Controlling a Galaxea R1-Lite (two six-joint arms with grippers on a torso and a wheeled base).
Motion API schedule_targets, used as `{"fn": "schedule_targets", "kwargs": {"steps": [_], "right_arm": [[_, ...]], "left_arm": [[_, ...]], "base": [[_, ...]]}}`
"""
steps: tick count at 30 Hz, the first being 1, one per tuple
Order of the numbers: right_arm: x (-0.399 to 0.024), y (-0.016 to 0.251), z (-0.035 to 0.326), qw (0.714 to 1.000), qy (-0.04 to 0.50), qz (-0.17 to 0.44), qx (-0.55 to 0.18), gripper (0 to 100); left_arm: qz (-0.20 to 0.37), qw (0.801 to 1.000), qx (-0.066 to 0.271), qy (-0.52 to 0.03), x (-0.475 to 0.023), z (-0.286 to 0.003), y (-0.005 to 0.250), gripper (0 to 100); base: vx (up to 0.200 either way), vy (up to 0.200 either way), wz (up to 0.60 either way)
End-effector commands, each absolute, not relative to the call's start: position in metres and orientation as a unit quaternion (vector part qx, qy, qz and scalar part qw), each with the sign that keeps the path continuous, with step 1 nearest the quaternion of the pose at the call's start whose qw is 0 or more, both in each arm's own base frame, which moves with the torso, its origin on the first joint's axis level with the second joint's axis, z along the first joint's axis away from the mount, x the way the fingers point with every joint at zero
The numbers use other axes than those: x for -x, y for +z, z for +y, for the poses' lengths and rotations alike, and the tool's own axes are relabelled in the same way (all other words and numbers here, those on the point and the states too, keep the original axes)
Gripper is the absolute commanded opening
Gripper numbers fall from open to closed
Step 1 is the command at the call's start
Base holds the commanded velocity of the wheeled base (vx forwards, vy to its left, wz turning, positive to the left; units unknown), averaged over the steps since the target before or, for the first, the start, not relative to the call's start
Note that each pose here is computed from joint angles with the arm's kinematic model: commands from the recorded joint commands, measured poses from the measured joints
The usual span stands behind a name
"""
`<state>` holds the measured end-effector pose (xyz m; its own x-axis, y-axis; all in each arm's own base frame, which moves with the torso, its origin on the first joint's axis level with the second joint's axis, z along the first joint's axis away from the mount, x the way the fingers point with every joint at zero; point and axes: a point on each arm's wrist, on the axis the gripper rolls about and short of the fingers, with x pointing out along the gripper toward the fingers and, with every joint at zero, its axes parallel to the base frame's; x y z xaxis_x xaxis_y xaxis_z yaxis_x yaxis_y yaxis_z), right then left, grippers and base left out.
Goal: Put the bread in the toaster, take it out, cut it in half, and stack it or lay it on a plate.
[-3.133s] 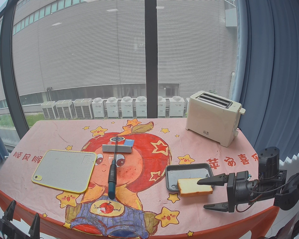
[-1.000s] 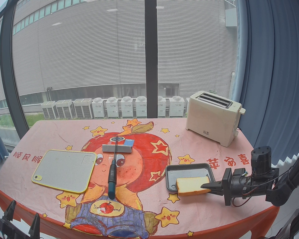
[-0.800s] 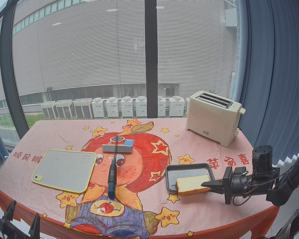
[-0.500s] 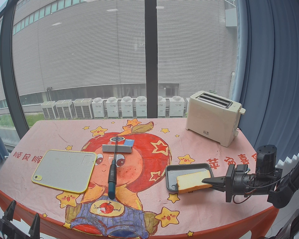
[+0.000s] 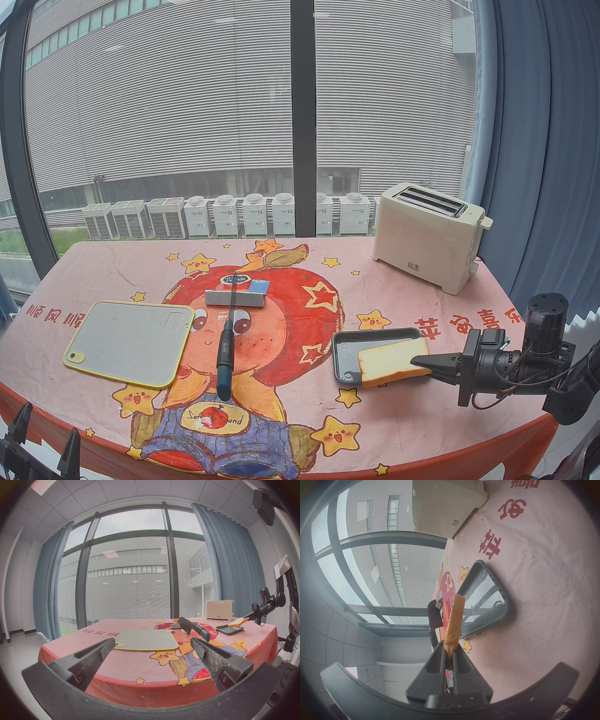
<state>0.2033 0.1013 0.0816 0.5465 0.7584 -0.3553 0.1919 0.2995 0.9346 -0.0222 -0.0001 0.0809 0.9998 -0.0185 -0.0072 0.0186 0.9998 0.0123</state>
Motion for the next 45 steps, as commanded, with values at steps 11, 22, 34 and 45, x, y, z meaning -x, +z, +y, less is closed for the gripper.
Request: {"fn": "schedule_targets", "kwargs": {"steps": [11,22,34,45], "right_arm": [[-0.197,0.091,0.101,0.685,0.226,0.416,-0.553,0],[-0.192,0.096,0.101,0.685,0.238,0.412,-0.551,0],[-0.187,0.099,0.101,0.685,0.245,0.41,-0.55,0],[-0.186,0.099,0.101,0.685,0.245,0.41,-0.55,0]], "left_arm": [[0.011,1.0,-0.006,-0.009,0.021,0.0,0.076,100],[0.011,1.0,-0.006,-0.01,0.021,0.0,0.076,100],[0.011,1.0,-0.006,-0.009,0.021,0.0,0.076,100],[0.011,1.0,-0.006,-0.009,0.021,0.0,0.076,100]], "base": [[0.0,0.0,0.0],[0.0,0.0,0.0],[0.0,0.0,0.0],[0.0,0.0,0.0]]}}
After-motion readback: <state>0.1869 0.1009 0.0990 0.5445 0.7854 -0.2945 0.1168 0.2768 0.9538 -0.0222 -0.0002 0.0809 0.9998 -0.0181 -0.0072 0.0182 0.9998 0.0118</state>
